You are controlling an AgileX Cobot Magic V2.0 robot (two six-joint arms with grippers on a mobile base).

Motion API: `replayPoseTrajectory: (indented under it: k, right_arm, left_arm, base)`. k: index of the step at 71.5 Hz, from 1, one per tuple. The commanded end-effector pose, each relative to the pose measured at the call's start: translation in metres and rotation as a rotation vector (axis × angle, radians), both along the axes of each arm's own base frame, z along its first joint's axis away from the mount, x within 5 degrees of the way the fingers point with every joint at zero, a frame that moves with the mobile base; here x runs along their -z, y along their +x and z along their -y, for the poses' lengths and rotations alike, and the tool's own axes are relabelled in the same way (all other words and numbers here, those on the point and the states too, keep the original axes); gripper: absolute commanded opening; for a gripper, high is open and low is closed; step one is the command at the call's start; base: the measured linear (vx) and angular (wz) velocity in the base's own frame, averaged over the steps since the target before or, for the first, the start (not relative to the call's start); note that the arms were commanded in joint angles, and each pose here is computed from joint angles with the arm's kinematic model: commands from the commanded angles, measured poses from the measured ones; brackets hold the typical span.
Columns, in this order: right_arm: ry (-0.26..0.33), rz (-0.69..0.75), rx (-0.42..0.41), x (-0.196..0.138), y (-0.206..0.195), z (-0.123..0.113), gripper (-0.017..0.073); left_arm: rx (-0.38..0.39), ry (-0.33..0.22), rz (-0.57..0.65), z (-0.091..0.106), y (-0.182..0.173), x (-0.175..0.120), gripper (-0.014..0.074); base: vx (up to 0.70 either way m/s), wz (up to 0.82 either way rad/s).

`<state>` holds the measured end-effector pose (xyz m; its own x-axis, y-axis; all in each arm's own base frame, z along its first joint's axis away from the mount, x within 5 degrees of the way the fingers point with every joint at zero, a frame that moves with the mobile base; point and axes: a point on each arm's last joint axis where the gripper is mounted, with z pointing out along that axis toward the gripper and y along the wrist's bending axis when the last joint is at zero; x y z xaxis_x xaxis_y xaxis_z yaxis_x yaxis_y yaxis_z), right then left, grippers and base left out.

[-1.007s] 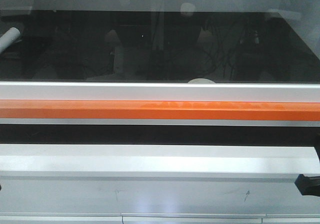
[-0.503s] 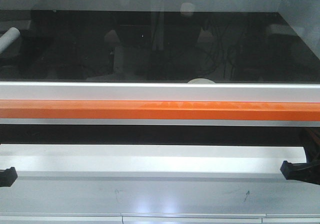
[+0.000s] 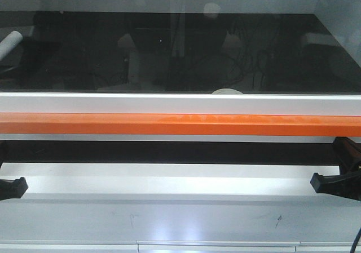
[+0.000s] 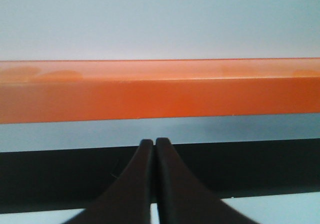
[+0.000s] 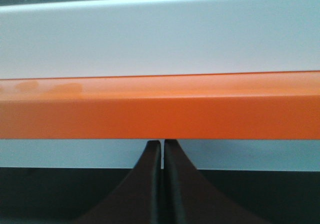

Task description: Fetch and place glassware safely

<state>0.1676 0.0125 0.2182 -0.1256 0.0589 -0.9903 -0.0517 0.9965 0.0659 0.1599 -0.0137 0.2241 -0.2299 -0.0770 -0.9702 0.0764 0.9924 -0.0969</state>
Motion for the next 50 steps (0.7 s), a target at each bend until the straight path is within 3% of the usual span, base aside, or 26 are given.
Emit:
replayPoseTrajectory:
  k: [1,50]
  right_arm:
    - [-0.005,0.126,0.003,-0.015,0.007,0.000,-0.0001]
    - [-0.015,0.193,0.009,-0.012,0.018,0.000,-0.0001]
  left_arm:
    - [0.014,-0.015,0.130,0.002,0.009,-0.015,-0.0007]
    - [0.027,-0.037,0.231,0.005,0.026,-0.012,-0.0007]
  base:
    - [0.00,0.00]
    - [0.00,0.00]
